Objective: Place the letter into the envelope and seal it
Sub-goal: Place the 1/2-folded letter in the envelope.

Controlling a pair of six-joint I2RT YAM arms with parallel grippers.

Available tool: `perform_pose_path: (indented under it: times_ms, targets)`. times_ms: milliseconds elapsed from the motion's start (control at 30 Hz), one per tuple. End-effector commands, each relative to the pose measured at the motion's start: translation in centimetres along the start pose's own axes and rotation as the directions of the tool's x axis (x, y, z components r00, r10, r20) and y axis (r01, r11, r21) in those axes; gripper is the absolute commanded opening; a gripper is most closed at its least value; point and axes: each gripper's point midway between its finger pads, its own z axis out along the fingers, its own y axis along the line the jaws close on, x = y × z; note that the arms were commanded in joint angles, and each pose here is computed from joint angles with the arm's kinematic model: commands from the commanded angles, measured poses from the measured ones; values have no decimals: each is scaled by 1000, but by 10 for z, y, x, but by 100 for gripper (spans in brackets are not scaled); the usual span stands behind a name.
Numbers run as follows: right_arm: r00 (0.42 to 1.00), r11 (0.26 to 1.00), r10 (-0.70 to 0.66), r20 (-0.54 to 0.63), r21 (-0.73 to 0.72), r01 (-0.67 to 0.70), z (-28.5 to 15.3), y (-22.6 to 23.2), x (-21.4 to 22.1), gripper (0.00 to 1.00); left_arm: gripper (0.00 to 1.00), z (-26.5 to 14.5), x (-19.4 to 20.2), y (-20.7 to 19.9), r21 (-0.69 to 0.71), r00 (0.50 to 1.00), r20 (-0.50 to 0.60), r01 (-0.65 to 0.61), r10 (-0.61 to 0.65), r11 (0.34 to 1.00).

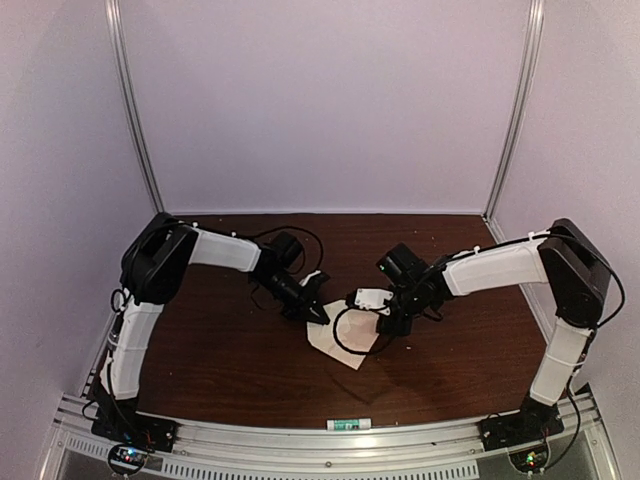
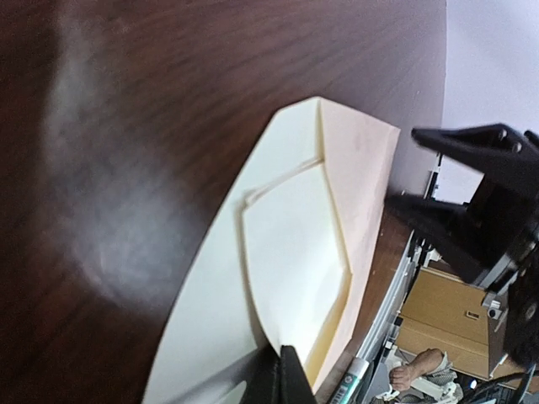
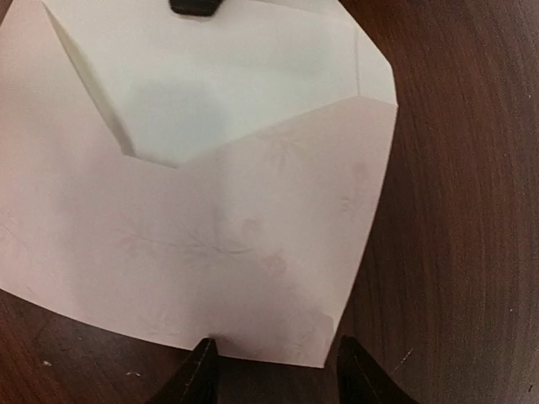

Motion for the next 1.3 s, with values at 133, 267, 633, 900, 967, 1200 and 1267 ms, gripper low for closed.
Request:
perform_pose_path:
  times_ms: [133,267,633,900,967,1200,1267]
  targets:
    - [1000,997,25,13,-76,-24,-20,11,6,49,0,-22,-1,-11,-36,989,148,36,-30,999]
    - [998,986,-21,59,-161,30,-32,45,-15,49,0,-30,-9,-11,-34,967,248,78,-67,996]
    - [991,891,-45,129,-443,98,-35,111,-41,10,0,-36,-19,-14,12,932,347,102,-100,995]
    - [993,898,-42,109,-431,85,-23,107,-42,7,0,-35,-16,-12,10,935,340,101,-98,995]
    - [993,904,-42,112,-418,85,-22,104,-43,6,0,-34,-15,-12,9,936,337,100,-98,995]
    - [993,940,-14,114,-337,52,-19,81,-47,6,0,-32,-9,-7,-3,943,319,102,-96,995]
    - [995,944,-10,101,-328,43,-15,79,-45,6,0,-32,-8,-7,-2,944,315,100,-94,995]
